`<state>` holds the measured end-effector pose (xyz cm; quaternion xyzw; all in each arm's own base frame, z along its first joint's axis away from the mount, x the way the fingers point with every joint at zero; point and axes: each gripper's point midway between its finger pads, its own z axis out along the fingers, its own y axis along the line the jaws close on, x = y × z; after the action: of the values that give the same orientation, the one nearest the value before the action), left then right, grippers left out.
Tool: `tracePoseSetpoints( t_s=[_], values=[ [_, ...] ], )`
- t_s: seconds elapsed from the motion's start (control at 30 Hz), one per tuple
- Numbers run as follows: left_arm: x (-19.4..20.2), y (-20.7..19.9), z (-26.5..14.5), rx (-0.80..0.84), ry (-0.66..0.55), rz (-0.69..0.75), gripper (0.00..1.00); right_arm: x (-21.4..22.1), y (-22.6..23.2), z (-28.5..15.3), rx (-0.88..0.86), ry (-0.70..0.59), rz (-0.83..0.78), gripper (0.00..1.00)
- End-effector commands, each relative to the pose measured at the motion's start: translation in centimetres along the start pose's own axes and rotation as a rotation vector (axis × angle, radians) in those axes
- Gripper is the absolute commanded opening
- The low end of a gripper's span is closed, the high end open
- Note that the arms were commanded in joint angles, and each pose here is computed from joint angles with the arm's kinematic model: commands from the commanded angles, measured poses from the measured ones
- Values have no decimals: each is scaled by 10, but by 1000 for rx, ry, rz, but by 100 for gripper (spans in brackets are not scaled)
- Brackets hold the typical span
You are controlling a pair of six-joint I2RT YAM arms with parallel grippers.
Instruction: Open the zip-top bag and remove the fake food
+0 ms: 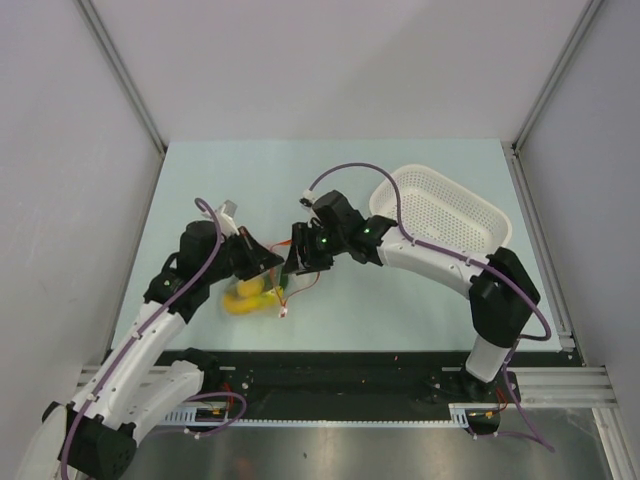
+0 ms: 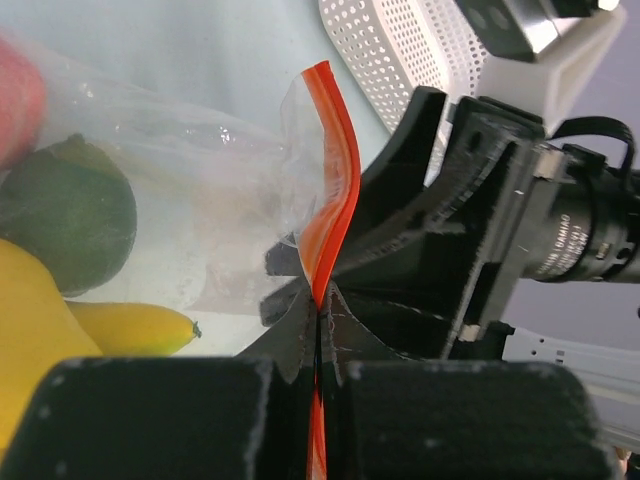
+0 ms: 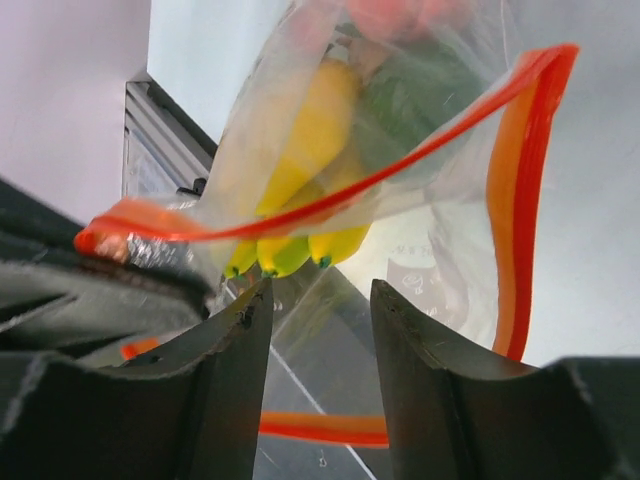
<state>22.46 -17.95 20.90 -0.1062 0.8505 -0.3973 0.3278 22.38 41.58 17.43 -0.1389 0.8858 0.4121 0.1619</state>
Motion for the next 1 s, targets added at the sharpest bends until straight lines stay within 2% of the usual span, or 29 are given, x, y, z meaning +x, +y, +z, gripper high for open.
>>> tracePoseSetpoints(
  t_s=[0.0,0.97],
  values=[
    [-2,-16,-1,68,-12,-8,0,-10,8,14,-32,-18,23,47],
    [15,-18,15,83,65,-46,0,56,-9,52,-97,136,120,60]
  ],
)
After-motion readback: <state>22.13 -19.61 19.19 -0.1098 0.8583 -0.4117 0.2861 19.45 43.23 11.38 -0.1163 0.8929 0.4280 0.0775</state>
